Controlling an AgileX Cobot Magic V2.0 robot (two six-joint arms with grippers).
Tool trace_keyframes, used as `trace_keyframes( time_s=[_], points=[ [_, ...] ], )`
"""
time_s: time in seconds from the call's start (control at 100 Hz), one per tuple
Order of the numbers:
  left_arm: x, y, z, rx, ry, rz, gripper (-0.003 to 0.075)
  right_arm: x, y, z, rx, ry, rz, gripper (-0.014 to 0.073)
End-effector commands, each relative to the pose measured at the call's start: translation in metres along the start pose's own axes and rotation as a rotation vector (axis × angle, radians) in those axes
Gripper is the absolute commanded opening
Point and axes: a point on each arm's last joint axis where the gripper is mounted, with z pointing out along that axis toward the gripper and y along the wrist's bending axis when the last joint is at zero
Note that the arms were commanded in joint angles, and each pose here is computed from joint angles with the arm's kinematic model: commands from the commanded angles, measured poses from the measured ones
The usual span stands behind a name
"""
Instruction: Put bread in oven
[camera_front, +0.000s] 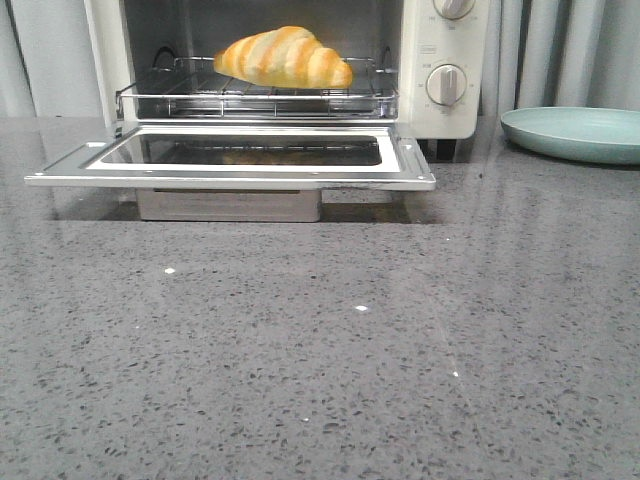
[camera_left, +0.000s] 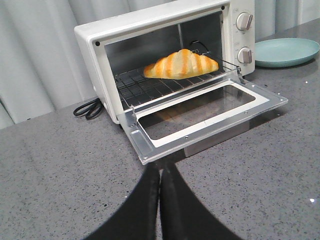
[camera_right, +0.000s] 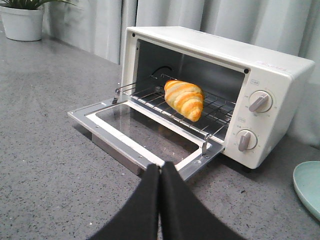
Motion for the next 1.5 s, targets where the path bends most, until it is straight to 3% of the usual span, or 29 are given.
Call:
trace_keyframes(
  time_s=[0.0, 0.28, 0.36, 0.45, 0.52, 0.77, 0.99, 1.49],
  points=[
    [-0.014, 0.002, -0.002, -0.014, -0.089, -0.022, -0.0021, -0.014, -0.004, -0.001, 0.035, -0.094, -0.004, -0.0056],
    [0.006, 0.002, 0.012, -0.079, -0.075, 0.048, -0.0021, -0.014, -0.004, -0.001, 0.035, -0.093, -0.004, -0.0056],
    [0.017, 0.002, 0.022, -0.162, -0.178, 0.061, -0.0021, -0.014, -0.004, -0.001, 0.035, -0.093, -0.004, -0.0056],
    [0.033, 0.003, 0.031, -0.247, -0.364, -0.015, -0.0021, -0.014, -0.004, -0.001, 0.035, -0.093, -0.004, -0.0056],
    [0.053, 0.003, 0.038, -0.286, -0.403, -0.076, -0.0021, -0.014, -0.004, -0.001, 0.035, -0.093, -0.004, -0.0056],
    [0.104, 0.002, 0.053, -0.362, -0.232, -0.210, -0.0021, -0.014, -0.004, -0.001, 0.034, -0.089, -0.004, -0.0056],
    [0.130, -0.003, 0.056, -0.358, 0.051, -0.298, -0.0021, -0.014, -0.004, -0.001, 0.034, -0.089, -0.004, -0.0056],
    [0.129, -0.002, 0.056, -0.365, 0.035, -0.295, -0.0021, -0.014, -0.004, -0.001, 0.034, -0.089, -0.004, -0.0056]
  ],
)
